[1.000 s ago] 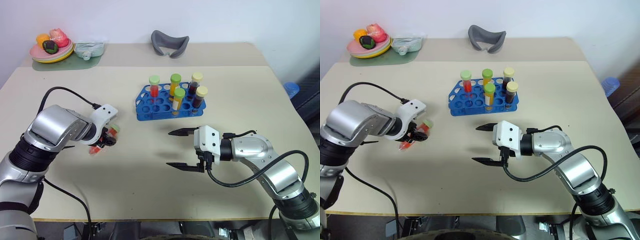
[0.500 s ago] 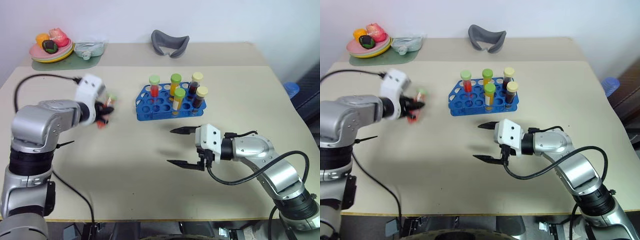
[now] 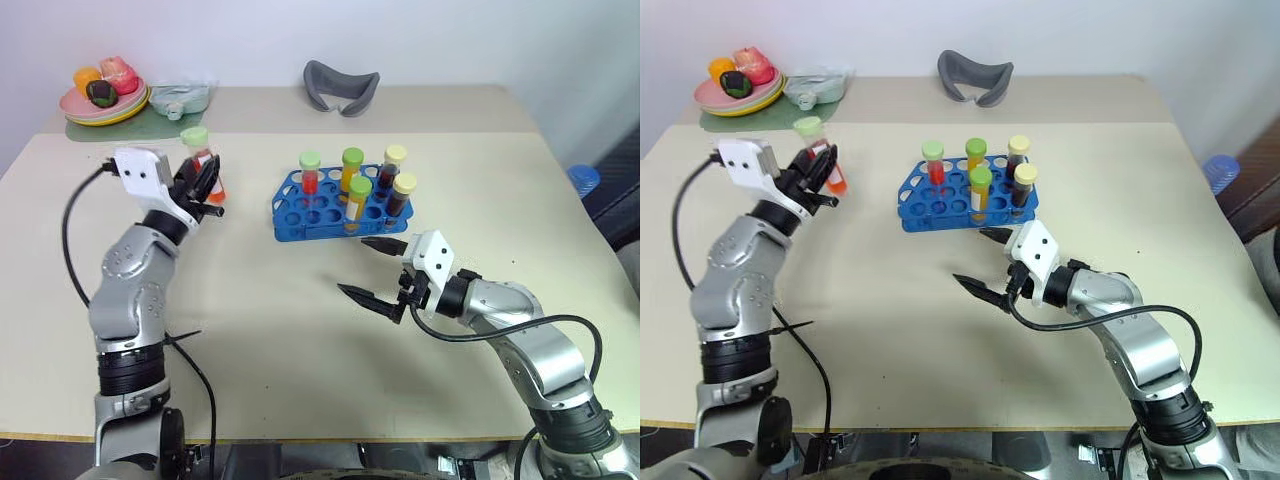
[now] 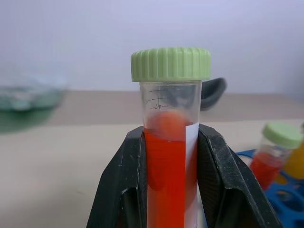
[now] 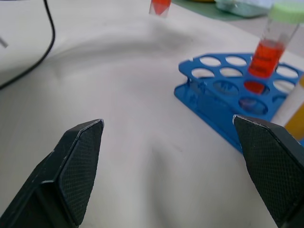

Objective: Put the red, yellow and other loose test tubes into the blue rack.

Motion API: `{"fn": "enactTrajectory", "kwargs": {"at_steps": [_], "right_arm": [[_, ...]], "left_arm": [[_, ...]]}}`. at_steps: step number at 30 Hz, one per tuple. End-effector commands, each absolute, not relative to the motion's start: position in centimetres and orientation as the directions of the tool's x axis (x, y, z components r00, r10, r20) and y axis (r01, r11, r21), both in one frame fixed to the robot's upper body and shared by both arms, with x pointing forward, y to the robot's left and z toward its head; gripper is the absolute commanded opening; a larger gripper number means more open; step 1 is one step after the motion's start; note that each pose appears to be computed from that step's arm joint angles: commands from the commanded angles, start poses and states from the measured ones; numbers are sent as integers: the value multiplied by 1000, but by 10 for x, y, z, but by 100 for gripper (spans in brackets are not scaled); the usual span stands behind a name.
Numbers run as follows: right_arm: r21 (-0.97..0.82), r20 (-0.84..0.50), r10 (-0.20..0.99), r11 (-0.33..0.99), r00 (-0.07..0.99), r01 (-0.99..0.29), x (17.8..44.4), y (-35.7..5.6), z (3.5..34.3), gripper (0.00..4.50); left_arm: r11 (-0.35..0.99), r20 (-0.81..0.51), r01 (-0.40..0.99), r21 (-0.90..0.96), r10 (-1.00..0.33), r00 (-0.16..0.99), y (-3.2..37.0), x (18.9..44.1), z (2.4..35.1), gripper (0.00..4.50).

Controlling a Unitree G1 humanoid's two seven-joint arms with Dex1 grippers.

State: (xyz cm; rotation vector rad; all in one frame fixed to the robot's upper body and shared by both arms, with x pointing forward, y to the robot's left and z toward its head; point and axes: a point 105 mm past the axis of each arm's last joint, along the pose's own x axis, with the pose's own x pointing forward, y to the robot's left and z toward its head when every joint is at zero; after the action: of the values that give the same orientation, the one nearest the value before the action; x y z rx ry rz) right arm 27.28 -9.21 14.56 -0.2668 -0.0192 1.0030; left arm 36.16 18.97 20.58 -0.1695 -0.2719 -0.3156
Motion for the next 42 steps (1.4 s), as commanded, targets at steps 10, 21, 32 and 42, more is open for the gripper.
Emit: {"fn": "enactTrajectory", "kwargs": {"at_steps": [10,21,32,42], "right_arm": [[-262,-32,816,550,577,-793,269,-88,159,450],[-263,-42,813,552,581,-791,270,-90,160,450],[-252,-73,825,528,560,-811,271,-94,160,450],[-256,-95,827,518,554,-816,271,-98,163,450]], "left_arm": [[745,341,658,106,-649,680,99,356,214,79],[719,359,679,148,-679,640,64,360,200,79],[799,403,581,156,-588,701,58,373,194,79],[819,439,543,186,-564,699,51,381,191,79]]}}
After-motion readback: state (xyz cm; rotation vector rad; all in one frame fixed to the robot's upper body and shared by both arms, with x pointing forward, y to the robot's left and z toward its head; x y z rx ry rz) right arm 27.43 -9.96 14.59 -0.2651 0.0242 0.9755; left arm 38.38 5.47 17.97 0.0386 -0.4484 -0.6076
